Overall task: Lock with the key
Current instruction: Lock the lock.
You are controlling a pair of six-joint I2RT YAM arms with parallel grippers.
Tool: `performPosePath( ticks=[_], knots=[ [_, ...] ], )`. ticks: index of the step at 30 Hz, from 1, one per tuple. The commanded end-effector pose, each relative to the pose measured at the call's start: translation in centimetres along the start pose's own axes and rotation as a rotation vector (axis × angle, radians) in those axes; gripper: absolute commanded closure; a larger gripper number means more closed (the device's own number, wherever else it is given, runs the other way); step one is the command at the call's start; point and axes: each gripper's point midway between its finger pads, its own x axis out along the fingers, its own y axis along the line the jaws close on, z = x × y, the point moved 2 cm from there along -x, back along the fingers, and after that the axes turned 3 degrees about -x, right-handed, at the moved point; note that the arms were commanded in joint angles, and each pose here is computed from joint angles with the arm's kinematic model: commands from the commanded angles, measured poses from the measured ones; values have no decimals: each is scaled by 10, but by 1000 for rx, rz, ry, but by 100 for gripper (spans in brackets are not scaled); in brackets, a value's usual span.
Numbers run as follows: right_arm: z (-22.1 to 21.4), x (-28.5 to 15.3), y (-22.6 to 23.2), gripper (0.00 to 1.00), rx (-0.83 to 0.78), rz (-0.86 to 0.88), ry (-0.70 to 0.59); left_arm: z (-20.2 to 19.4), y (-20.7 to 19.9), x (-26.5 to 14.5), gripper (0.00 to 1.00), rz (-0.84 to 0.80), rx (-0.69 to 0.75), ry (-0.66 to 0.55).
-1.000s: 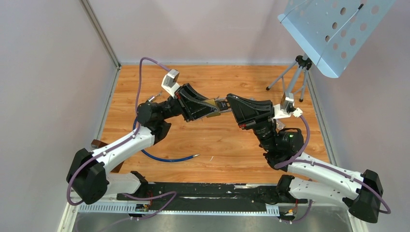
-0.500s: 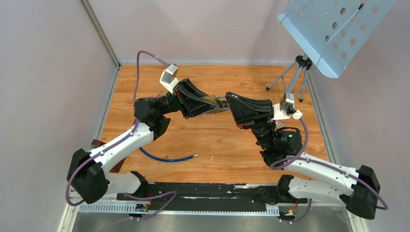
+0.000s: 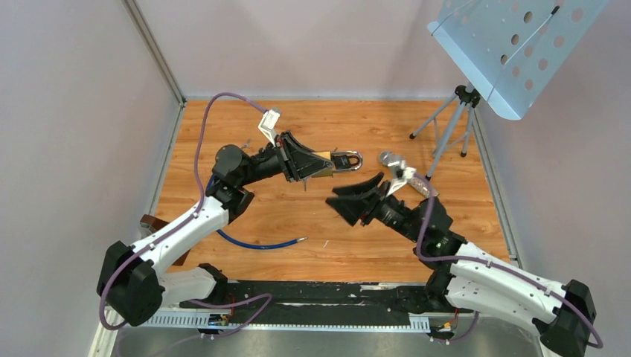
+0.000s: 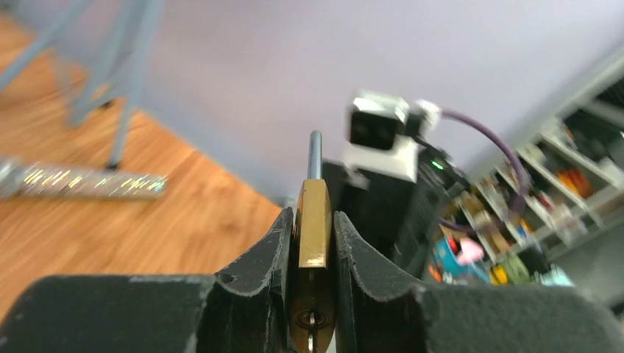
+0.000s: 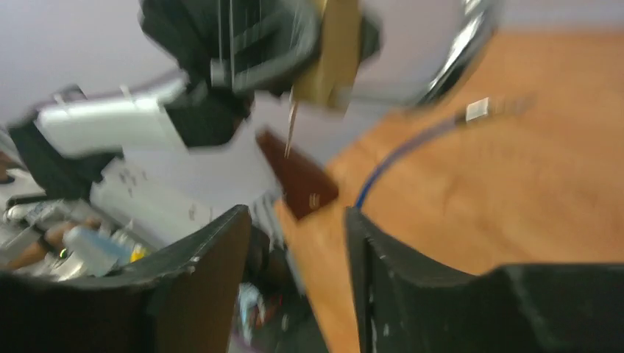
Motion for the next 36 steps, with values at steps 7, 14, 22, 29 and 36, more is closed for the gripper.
performPosePath(
  ticks=[7,14,22,29,36],
  knots=[
    [-38,-57,-2,10,210,-86,322,-4,70,-48,100,318,-136,-185],
    [-37,-50,-19,8,349,-232,265,8,40,-58,100,301,-129,-244],
    [-35,-28,-20,8,491,-258,241,22,7,-75,100,307,-146,-351],
    [-34,-8,-1,9,562,-184,290,24,-11,-87,100,316,-148,-391],
    [-29,15,11,9,610,-155,303,23,-25,-95,100,294,-163,-418]
  ],
)
